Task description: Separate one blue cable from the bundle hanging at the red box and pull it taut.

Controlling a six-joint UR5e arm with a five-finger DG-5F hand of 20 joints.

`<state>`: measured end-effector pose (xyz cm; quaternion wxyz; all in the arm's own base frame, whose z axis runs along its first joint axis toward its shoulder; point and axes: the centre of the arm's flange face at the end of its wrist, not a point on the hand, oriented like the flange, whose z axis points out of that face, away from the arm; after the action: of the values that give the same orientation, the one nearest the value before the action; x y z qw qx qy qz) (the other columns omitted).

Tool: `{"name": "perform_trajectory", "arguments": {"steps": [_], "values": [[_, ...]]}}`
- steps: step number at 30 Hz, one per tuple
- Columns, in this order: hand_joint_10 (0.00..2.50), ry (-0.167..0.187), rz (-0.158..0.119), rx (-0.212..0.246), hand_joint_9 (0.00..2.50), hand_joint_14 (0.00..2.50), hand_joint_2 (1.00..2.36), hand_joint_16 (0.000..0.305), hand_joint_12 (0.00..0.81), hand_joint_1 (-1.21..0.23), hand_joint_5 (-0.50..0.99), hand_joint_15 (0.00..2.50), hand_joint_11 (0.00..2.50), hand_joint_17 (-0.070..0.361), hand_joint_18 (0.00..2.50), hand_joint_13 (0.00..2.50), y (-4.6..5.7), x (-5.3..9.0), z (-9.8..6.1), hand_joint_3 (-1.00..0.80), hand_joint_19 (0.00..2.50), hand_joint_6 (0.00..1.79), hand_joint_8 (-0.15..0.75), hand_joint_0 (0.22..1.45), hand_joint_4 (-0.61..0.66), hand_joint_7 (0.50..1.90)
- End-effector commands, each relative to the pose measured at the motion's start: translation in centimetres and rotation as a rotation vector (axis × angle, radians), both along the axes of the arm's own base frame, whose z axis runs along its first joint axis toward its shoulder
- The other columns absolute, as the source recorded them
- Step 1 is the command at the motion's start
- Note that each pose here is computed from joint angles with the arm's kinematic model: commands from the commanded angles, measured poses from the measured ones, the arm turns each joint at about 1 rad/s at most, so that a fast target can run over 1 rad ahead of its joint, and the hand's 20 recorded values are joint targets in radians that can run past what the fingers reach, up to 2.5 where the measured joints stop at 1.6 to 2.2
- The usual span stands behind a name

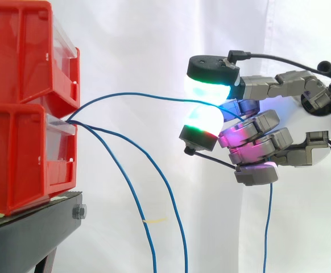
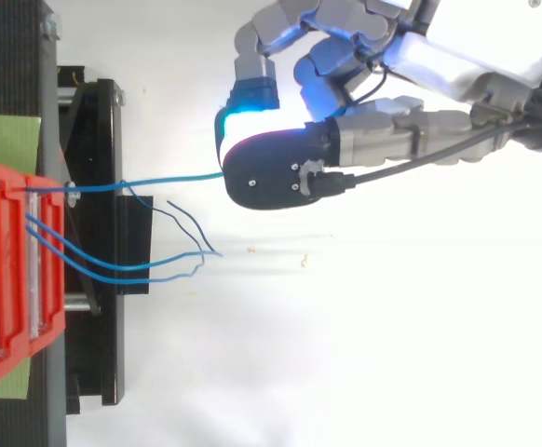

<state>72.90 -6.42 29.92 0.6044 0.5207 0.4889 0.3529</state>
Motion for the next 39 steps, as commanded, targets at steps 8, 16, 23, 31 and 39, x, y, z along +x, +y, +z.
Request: {"name": "perform_trajectory", "arguments": {"steps": [8,16,23,31,39], "values": [[1.95,-0.013,-0.007,0.04,0.86,1.81,1.0,0.045,0.357,-0.75,-0.19,1.38,1.35,0.102,1.15,1.04,0.42,0.03,0.04,-0.5,1.34,0.94,0.317,0.67,0.17,1.13],[1.94,-0.012,-0.006,0.04,0.87,1.83,1.0,0.045,0.357,-0.7,-0.18,1.39,1.37,0.101,1.15,1.04,0.53,0.01,-0.03,-0.5,1.36,0.93,0.32,0.61,0.18,1.11],[1.95,-0.012,-0.004,0.04,0.87,1.85,1.0,0.046,0.359,-0.71,-0.18,1.38,1.35,0.103,1.15,1.03,0.64,0.02,-0.03,-0.5,1.37,0.92,0.318,0.58,0.18,1.12],[2.0,-0.013,-0.004,0.041,0.85,1.9,1.0,0.05,0.375,-0.76,-0.18,1.33,1.32,0.112,1.17,1.02,0.65,0.05,0.04,-0.5,1.36,0.92,0.333,0.53,0.2,1.13],[2.06,-0.012,-0.004,0.04,0.85,1.95,1.0,0.053,0.383,-0.77,-0.18,1.28,1.27,0.12,1.18,1.01,0.64,0.02,-0.03,-0.5,1.34,0.92,0.351,0.5,0.2,1.11]]}}
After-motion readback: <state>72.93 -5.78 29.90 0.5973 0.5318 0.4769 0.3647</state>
